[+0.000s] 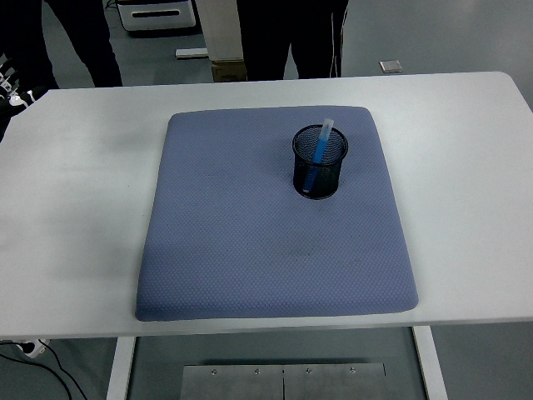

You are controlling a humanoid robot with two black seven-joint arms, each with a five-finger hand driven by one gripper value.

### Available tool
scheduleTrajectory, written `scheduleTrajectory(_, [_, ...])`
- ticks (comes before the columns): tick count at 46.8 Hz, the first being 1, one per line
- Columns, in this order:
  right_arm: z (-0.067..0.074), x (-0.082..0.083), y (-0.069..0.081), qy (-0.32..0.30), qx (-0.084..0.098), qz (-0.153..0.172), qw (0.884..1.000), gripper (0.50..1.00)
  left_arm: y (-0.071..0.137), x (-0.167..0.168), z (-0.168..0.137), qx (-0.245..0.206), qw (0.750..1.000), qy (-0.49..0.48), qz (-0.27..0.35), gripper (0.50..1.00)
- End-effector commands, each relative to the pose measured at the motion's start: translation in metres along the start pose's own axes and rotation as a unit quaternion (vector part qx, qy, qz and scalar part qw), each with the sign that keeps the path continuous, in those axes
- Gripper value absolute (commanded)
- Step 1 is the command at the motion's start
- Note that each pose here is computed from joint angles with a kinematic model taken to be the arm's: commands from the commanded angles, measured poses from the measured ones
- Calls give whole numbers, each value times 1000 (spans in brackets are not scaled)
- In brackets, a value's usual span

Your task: Left hand places marker in pen holder

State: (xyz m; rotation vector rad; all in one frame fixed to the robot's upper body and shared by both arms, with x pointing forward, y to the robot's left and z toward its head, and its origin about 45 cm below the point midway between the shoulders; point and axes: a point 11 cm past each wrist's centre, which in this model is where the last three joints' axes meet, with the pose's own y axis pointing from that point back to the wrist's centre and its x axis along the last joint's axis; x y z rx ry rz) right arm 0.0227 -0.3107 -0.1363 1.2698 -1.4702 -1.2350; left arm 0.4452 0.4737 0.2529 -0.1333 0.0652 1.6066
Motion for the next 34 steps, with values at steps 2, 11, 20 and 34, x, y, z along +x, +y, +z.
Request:
scheduleTrajectory(2, [1,-10,0,0,-1,-17,1000,1000,9,15,-3,4,1000,-2,16,1000])
scheduleTrajectory(11, [-3,-15,0,-4,3,-24,1000,1000,14,21,-10,4,1000,7,28,1000])
scheduleTrajectory(20, [-3,-14,0,-1,3,-22,1000,1000,13,-1,-34,16,999,32,17,1000])
scheduleTrajectory(34, [-5,-14,-1,0,6,-22,1000,1000,17,-17,-59,36,998,47,7,1000])
